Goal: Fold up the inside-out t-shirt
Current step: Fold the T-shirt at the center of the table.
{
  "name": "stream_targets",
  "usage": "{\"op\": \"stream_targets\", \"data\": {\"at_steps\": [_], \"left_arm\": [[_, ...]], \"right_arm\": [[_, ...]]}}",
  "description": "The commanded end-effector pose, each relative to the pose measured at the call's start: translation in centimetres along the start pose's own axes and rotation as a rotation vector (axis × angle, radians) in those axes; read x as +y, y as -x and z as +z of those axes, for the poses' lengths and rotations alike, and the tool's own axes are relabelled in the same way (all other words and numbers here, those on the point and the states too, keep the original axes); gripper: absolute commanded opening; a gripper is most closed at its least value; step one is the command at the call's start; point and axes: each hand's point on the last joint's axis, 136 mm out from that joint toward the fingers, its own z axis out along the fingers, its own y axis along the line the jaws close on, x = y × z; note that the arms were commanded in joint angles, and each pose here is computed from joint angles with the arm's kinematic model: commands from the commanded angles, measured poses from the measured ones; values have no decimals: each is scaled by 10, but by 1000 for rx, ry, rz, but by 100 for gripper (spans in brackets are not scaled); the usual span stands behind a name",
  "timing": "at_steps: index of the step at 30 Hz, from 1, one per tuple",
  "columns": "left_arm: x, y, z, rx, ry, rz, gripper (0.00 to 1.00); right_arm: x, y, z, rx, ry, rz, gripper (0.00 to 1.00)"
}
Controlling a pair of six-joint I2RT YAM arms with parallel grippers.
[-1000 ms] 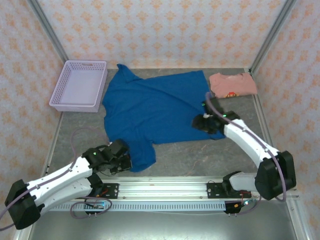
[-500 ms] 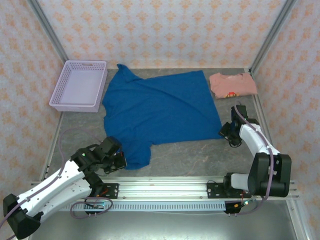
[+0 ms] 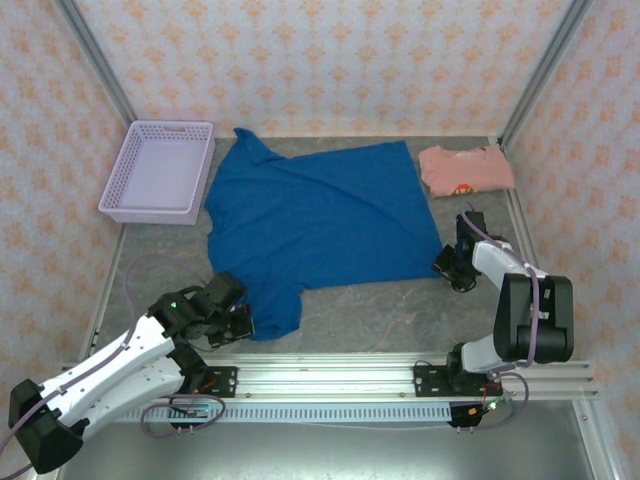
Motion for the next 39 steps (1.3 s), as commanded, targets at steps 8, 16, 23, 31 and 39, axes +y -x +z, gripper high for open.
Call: {"op": "stream_targets", "data": {"at_steps": [8, 16, 23, 31, 39], "left_arm": [[-3, 15, -29, -59, 16, 35, 0], [0, 24, -74, -126, 33, 71, 0], [3, 26, -110, -171, 62, 98, 0], [18, 20, -122, -172, 105, 82, 0], [11, 33, -119, -180, 103, 76, 0]], "right_arm": [[-1, 10, -2, -27, -14, 2, 12], [-10, -10, -19, -20, -4, -4, 0], [-14, -31, -37, -10, 36, 36, 0], [-20, -44, -61, -70, 76, 106, 0], [-11, -41, -78, -118, 116, 121, 0]]}}
